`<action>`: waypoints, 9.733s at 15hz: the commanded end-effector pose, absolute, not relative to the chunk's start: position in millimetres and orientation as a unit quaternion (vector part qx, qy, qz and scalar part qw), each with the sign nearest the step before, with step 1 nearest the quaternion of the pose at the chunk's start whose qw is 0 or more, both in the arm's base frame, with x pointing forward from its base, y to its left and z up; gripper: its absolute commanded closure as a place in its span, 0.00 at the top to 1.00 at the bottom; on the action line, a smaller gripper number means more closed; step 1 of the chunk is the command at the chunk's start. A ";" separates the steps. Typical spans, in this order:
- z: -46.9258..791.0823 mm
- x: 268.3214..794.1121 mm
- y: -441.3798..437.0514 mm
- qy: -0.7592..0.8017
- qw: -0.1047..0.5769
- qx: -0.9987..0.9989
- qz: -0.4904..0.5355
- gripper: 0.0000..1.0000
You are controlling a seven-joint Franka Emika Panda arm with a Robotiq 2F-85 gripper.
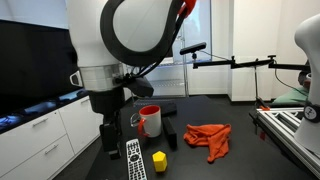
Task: Press a button on the remote
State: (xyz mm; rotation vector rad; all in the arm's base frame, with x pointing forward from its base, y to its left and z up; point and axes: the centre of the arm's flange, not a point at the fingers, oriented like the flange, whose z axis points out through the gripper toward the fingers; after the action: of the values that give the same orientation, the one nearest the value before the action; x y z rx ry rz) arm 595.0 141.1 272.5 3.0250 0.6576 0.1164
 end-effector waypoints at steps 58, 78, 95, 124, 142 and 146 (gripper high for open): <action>226.7 581.2 133.6 0.283 0.057 0.956 -0.053 0.00; 211.9 586.2 139.7 0.261 0.056 0.962 -0.056 0.00; 201.9 586.3 138.5 0.271 0.047 0.959 -0.067 0.00; 196.3 621.5 130.6 0.275 0.043 0.959 -0.046 0.00; 184.4 620.7 116.7 0.263 0.056 0.962 -0.057 0.00; 182.3 620.6 115.7 0.262 0.055 0.962 -0.060 0.00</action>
State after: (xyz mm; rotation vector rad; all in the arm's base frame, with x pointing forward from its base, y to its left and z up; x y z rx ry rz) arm 614.8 118.4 188.4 2.9234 0.7793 -0.1671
